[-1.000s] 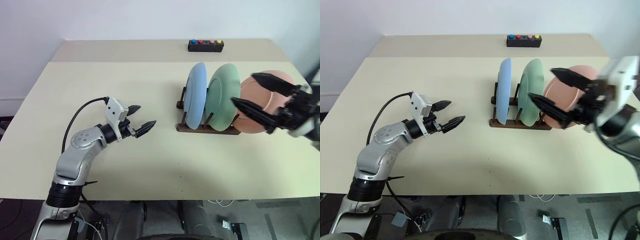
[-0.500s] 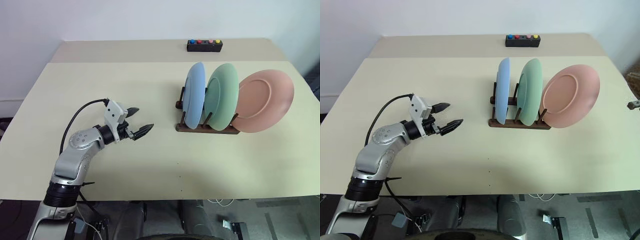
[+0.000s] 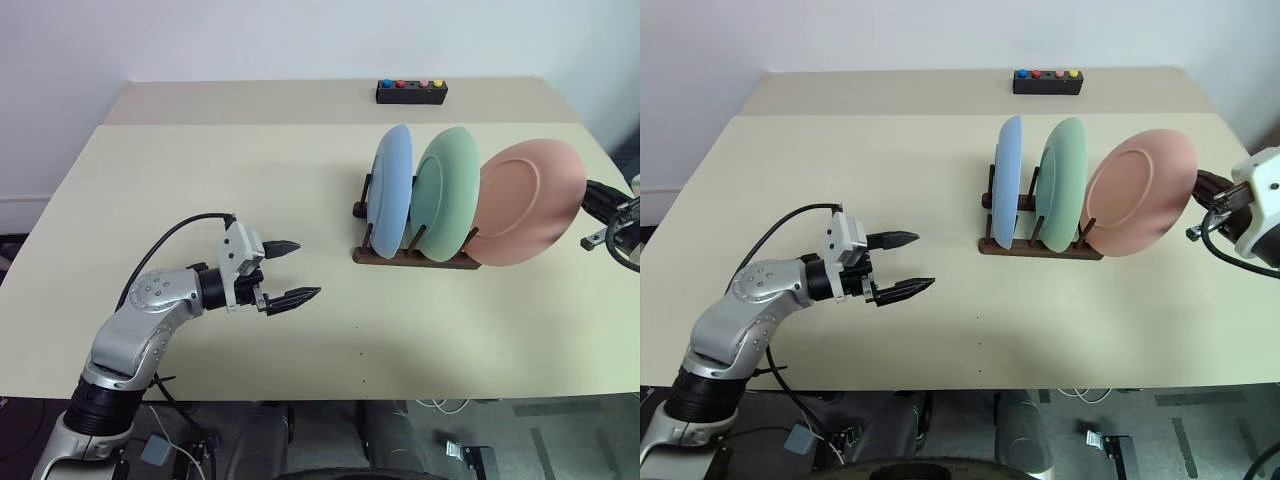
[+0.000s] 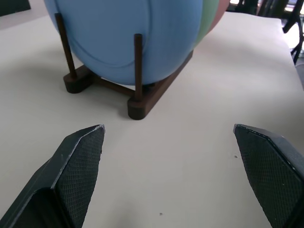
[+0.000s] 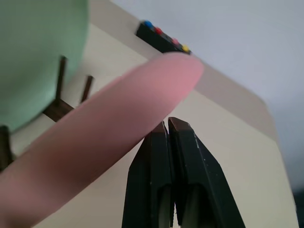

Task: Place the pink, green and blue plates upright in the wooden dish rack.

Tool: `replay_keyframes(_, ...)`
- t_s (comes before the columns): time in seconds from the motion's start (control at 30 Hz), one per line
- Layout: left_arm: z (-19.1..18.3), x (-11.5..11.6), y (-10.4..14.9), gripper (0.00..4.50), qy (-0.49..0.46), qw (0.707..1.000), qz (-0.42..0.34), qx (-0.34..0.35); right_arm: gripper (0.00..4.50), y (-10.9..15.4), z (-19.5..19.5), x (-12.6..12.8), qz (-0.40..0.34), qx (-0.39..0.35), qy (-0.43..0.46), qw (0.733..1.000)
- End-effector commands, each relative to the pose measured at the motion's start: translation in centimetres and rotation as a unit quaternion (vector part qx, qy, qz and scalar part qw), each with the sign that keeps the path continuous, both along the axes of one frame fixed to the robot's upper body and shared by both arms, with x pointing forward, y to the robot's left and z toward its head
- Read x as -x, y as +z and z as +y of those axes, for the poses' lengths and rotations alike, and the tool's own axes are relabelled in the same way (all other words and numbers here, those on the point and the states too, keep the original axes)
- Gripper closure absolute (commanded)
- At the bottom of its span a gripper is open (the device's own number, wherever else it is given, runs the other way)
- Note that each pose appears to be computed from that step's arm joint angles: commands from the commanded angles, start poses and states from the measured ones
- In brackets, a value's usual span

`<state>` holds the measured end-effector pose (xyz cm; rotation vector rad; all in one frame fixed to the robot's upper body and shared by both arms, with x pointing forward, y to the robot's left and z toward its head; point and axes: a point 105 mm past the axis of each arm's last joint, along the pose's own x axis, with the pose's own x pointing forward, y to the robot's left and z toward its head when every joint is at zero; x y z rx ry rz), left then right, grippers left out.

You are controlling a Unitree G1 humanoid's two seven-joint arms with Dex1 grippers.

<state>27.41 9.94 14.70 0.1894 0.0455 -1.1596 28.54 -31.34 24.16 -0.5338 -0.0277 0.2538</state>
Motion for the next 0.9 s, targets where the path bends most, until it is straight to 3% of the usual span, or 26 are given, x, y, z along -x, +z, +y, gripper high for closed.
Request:
replay_keyframes(0.03, -0.5, 0.5, 0.7, 0.0, -0.011, 1.0, -0.017, 0.001, 4.43, 1.4, 1.0, 0.4, -0.021, 0.002, 0.019, 1.0)
replay_keyframes(0.43, -0.8, 0.3, 0.5, 0.0, -0.004, 1.0, -0.019, 0.004, 4.43, 1.4, 3.7, 1.1, -0.009, 0.006, 0.083, 0.996)
replay_keyframes(0.7, -1.0, 0.2, 0.5, 0.0, 0.0, 1.0, -0.021, 0.007, 4.43, 1.0, 3.4, 1.2, 0.005, 0.003, 0.084, 0.996)
replay_keyframes(0.9, -0.9, 0.1, 0.5, 0.0, 0.009, 1.0, -0.025, 0.006, 4.43, 1.1, 1.3, 0.8, 0.002, 0.014, 0.035, 0.999)
